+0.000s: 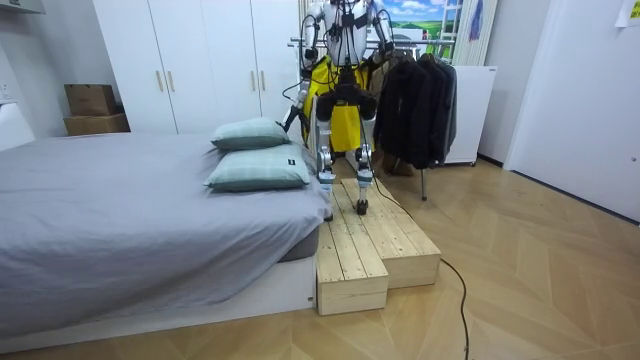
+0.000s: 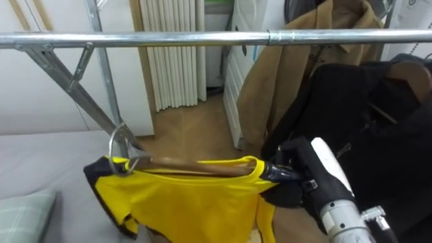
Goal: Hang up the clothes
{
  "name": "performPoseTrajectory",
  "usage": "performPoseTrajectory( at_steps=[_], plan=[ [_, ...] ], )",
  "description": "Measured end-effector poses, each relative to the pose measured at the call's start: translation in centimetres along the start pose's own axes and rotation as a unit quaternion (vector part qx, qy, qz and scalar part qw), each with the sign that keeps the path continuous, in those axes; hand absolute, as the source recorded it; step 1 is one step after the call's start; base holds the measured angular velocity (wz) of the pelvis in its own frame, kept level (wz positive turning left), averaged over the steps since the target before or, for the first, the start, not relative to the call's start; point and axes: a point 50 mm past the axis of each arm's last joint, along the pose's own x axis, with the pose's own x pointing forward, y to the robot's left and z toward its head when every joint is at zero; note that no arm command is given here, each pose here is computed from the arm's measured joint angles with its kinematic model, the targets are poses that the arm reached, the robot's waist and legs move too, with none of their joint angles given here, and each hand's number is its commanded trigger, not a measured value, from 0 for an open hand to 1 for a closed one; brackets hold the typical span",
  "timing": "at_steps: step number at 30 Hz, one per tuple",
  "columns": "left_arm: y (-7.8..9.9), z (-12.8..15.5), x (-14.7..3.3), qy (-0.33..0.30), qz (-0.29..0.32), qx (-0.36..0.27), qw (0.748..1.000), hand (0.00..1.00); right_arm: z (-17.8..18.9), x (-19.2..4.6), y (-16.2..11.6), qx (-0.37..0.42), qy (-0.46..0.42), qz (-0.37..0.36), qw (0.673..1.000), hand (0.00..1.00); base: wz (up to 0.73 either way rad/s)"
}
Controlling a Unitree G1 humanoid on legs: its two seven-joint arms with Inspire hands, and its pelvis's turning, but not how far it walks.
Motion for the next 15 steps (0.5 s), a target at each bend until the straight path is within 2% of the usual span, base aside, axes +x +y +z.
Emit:
performPoseTrajectory(
  at_steps=[9,15],
  plan=[
    [-0.9,-0.2,-0.3,-0.001,-0.011,-0.001,1.000,0.00,-1.5,0.5,0.4,0.087,0.025,0.015,0.996,1.00,0.00],
    [-1.0,0.2,-0.4,-0.012,-0.014,-0.005,1.000,0.00,-1.5,1.0,0.9,0.182,0.021,0.025,0.983,1.00,0.02]
  ],
)
